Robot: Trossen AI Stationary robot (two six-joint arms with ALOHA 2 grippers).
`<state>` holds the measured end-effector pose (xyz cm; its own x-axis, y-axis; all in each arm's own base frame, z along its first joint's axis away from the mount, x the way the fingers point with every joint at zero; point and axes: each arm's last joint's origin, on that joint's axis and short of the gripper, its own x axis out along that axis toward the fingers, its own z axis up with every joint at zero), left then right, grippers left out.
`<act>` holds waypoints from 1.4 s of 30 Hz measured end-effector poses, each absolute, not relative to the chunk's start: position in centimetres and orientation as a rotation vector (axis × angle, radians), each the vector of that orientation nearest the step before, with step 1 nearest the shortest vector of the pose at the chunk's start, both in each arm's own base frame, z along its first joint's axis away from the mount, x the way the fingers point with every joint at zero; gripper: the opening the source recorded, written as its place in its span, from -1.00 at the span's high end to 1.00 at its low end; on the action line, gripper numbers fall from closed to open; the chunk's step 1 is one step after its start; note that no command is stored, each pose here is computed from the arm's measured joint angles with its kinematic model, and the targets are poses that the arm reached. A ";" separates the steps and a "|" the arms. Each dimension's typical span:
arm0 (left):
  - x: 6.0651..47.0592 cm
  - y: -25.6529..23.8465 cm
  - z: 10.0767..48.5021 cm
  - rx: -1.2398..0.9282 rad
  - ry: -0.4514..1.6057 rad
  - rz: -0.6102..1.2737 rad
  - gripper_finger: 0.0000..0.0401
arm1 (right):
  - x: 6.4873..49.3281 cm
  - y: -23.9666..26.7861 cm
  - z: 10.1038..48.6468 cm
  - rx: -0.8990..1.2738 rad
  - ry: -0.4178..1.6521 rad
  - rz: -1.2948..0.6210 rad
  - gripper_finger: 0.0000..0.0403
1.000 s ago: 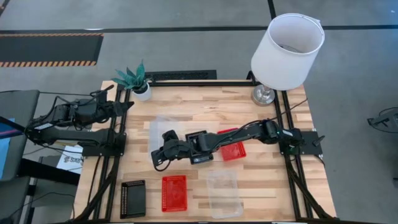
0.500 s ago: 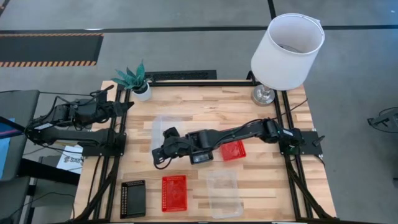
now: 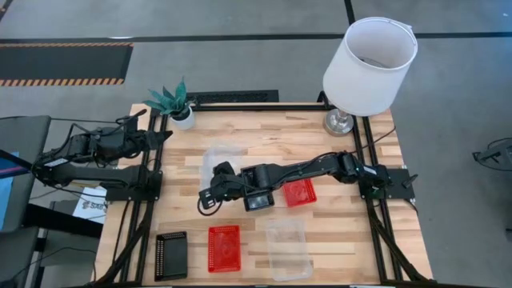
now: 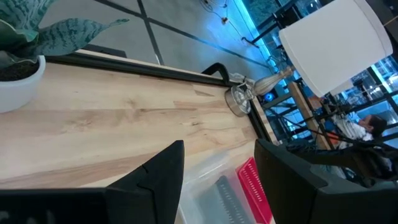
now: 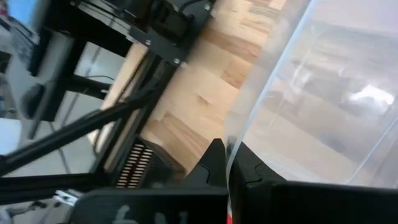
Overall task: Stack baskets by color
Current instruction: Stack the top right transparent bin on the left transparent bin
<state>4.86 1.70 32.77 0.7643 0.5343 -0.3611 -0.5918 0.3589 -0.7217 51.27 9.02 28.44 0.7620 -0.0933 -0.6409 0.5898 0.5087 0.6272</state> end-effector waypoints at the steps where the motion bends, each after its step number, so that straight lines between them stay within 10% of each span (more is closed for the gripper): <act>1: 4.9 1.7 32.8 -0.959 0.068 0.727 0.09 | 51.2 9.0 28.3 0.952 0.598 -0.448 1.00; 42: 4.7 1.7 32.5 -0.950 0.100 0.740 0.09 | 50.6 8.3 28.4 0.823 0.696 -0.422 0.71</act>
